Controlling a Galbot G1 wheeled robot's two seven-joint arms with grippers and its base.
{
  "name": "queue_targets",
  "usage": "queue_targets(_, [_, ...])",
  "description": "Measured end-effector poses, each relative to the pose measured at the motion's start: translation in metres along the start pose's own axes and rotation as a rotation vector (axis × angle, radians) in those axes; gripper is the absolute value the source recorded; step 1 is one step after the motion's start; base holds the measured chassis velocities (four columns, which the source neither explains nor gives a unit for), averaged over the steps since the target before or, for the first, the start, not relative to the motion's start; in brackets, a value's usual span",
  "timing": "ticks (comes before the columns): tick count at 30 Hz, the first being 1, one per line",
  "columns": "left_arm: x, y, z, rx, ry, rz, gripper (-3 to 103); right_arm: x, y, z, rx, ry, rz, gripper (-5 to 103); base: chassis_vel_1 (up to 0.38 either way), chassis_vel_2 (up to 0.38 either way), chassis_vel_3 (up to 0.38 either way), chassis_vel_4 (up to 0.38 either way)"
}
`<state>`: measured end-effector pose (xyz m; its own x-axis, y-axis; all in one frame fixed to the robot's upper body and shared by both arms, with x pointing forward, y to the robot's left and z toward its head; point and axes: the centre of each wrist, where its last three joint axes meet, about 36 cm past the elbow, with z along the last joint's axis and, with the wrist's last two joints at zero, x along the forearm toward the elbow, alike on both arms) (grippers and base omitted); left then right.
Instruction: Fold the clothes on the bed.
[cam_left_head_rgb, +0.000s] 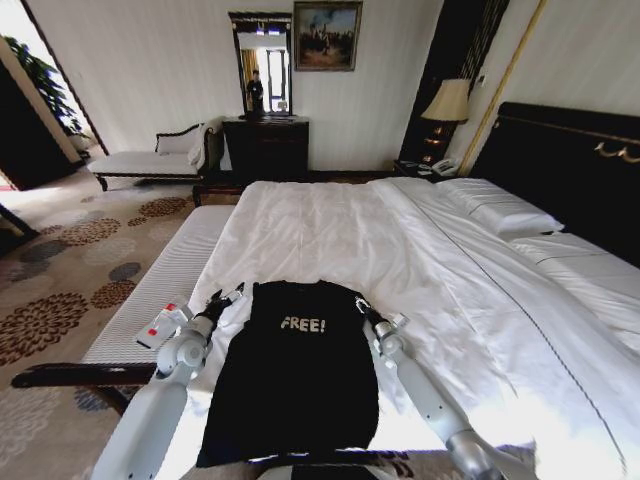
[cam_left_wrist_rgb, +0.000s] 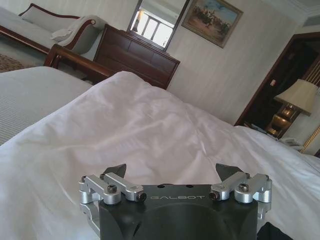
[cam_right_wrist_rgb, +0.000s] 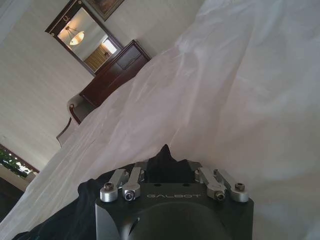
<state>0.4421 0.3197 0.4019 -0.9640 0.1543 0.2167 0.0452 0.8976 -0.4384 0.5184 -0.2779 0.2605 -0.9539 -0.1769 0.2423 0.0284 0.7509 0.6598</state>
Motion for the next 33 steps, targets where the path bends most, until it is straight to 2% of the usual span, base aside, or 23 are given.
queue_targets(3, [-0.004, 0.001, -0.001, 0.007, 0.001, -0.001, 100, 0.000, 0.004, 0.000, -0.005, -0.023, 0.001, 27, 0.000, 0.000, 0.000, 0.000])
queue_targets(5, [-0.005, 0.002, -0.001, 0.008, 0.002, -0.001, 100, 0.001, 0.004, 0.001, -0.005, -0.029, 0.004, 27, 0.000, 0.000, 0.000, 0.000])
queue_targets(8, [-0.011, 0.001, 0.000, 0.009, 0.007, 0.003, 100, 0.003, 0.006, 0.001, -0.007, -0.044, 0.011, 12, 0.000, 0.000, 0.000, 0.000])
queue_targets(10, [-0.012, 0.000, 0.000, 0.009, 0.008, 0.003, 100, 0.003, 0.006, 0.001, -0.008, -0.045, 0.011, 12, 0.000, 0.000, 0.000, 0.000])
queue_targets(13, [-0.024, -0.004, 0.002, 0.021, 0.018, 0.013, 100, 0.003, 0.008, -0.001, -0.009, -0.057, 0.012, 1, 0.000, 0.000, 0.000, 0.000])
queue_targets(21, [-0.056, -0.015, -0.003, 0.068, 0.045, 0.033, 100, 0.001, 0.019, -0.010, -0.008, -0.082, -0.001, 1, 0.000, 0.000, 0.000, 0.000])
queue_targets(26, [-0.086, -0.027, -0.008, 0.059, 0.117, 0.012, 100, 0.003, 0.023, -0.013, 0.013, -0.089, -0.009, 1, 0.000, 0.000, 0.000, 0.000])
queue_targets(33, [-0.124, -0.039, 0.012, 0.042, 0.240, -0.066, 100, 0.009, 0.020, -0.013, 0.047, -0.087, -0.009, 1, 0.000, 0.000, 0.000, 0.000])
